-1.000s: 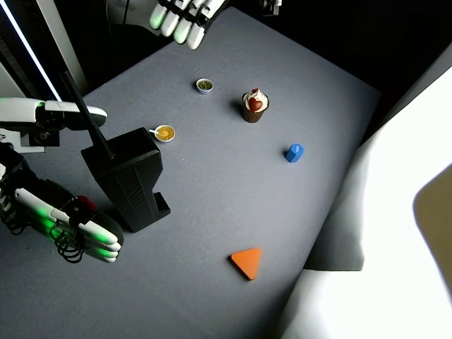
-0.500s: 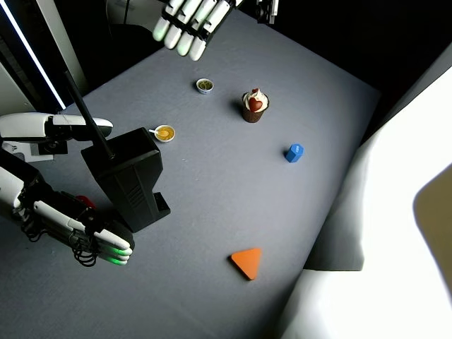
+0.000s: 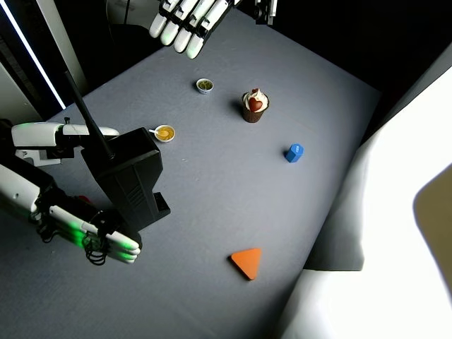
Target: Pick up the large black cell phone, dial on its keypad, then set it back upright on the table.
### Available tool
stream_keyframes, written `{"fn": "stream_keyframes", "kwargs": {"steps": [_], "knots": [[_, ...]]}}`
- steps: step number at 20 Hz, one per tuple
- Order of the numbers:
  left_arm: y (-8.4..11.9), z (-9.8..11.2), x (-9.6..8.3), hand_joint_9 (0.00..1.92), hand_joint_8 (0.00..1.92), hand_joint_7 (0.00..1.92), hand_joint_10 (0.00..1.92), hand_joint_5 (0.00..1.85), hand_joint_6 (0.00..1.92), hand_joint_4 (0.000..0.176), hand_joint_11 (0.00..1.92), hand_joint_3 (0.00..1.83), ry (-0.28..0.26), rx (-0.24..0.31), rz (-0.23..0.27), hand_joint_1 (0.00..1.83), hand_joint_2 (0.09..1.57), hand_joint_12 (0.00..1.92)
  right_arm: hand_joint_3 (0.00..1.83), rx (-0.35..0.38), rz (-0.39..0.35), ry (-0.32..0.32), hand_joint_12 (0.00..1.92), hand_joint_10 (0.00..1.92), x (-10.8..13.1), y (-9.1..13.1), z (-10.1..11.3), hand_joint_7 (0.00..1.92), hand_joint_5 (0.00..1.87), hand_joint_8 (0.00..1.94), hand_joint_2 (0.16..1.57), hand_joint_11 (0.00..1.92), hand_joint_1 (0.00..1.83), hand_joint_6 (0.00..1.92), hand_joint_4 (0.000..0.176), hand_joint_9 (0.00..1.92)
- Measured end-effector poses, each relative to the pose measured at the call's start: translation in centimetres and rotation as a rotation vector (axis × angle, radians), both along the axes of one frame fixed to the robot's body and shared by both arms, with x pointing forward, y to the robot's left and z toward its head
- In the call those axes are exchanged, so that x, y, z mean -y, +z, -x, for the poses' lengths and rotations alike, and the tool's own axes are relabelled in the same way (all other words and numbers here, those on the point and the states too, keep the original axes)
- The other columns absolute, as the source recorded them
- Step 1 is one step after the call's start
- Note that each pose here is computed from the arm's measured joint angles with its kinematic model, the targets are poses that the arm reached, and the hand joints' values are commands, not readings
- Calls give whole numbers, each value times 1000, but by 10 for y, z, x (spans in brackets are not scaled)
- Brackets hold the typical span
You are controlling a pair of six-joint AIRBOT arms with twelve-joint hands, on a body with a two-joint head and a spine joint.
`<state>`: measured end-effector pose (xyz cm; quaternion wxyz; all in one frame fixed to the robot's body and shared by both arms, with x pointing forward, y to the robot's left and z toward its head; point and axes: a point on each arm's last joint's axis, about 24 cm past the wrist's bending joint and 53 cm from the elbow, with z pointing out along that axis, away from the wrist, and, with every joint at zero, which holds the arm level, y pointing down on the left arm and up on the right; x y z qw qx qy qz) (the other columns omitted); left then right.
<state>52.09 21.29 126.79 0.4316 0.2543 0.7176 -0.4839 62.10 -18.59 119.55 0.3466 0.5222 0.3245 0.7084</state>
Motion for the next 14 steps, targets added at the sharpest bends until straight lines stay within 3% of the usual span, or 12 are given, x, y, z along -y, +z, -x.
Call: {"fn": "stream_keyframes", "kwargs": {"steps": [5, 6, 7, 8, 9, 11, 12, 13, 14], "knots": [[0, 0, 0, 104, 2, 106, 1, 147, 2, 0, 0, 1, -1, 0, -2, 90, 1178, 294, 9, 16, 9, 7, 56, 4, -1, 1, -3, 71, 75, 3, 1093, 61, 926, 3, 0, 45], [0, 1, 0, 105, 2, 105, 2, 140, 2, 0, 0, 0, -2, 0, -2, 89, 1175, 260, 0, 19, 7, 9, 471, 11, -1, 1, -3, 188, 175, 8, 1102, 1, 1001, 6, 0, 161], [0, 1, 0, 105, 2, 107, 1, 140, 1, 0, 0, 0, -3, 0, -2, 85, 1177, 266, 4, 20, 2, 10, 634, 29, 0, 1, -3, 274, 246, 21, 1125, 0, 1044, 16, 0, 250], [0, 1, 0, 114, 2, 111, 3, 148, 2, 0, 0, 0, -4, 0, -2, 98, 1176, 303, 2, 24, -1, 15, 934, 44, -1, 2, -4, 393, 334, 17, 1126, 5, 1116, 10, 0, 400], [0, 1, 0, 123, 4, 124, 4, 169, 6, 0, 0, 0, -5, 0, -2, 111, 1170, 333, 0, 33, 0, 23, 1098, 78, -3, 3, -4, 530, 417, 21, 1113, 158, 1207, 12, 0, 593], [-1, 3, 1, 95, 0, 97, 0, 146, 0, 0, 0, 1, -14, -1, -2, 104, 1176, 287, 0, 46, 6, 29, 1081, 141, -4, 4, -6, 774, 648, 45, 1097, 514, 1377, 41, 0, 889], [-1, 5, 1, 96, 0, 96, 1, 144, 0, 0, 0, 0, -20, -2, -5, 112, 1175, 285, 0, 49, 6, 28, 1423, 812, -4, 5, -6, 791, 800, 855, 1089, 795, 1566, 48, 0, 957], [-2, 6, 2, 93, 0, 94, 0, 139, 0, 0, 0, 2, -27, -2, -9, 95, 1179, 284, 14, 53, 6, 27, 1474, 1171, -3, 6, -6, 813, 855, 1100, 1116, 923, 1503, 655, 0, 871], [-3, 8, 2, 95, 1, 97, 1, 138, 0, 0, 0, 2, -34, -2, -15, 89, 1180, 286, 4, 61, 7, 22, 1489, 1263, -2, 7, -6, 805, 928, 1177, 1124, 950, 1489, 692, 0, 844]]}}
